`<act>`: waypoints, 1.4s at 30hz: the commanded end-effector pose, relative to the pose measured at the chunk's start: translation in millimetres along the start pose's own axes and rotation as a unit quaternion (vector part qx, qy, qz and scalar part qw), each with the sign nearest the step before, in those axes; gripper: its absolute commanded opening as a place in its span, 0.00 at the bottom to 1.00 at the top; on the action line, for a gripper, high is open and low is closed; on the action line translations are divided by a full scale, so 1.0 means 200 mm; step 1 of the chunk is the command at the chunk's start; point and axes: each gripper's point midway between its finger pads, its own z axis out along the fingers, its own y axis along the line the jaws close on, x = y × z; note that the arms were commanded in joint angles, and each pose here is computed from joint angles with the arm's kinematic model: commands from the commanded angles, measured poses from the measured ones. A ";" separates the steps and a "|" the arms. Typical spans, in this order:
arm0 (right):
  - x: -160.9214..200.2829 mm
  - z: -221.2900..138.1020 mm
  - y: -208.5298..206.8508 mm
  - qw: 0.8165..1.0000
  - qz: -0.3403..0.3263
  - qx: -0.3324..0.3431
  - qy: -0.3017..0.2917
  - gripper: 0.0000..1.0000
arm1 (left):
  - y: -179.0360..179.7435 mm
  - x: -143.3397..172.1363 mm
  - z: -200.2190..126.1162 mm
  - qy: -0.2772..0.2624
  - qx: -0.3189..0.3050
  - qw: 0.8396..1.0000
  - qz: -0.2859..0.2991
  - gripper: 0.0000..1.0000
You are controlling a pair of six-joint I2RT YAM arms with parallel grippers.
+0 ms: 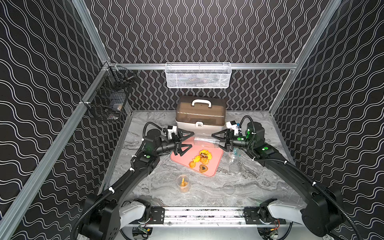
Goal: Pour the cookies out of the jar
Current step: Place the jar at the center of the board.
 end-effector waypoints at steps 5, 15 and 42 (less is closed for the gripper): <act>0.08 -0.09 -0.06 1.000 0.006 0.027 0.009 0.64 | 0.01 0.02 -0.16 0.006 -0.062 0.995 0.078 0.99; 0.24 -0.22 -0.22 0.995 0.011 0.096 0.013 0.64 | 0.03 0.08 -0.24 0.014 -0.097 0.987 0.126 0.99; 0.39 -0.50 -0.71 0.935 0.016 0.353 0.021 0.63 | 0.08 0.07 -0.22 0.022 -0.101 0.987 0.121 0.99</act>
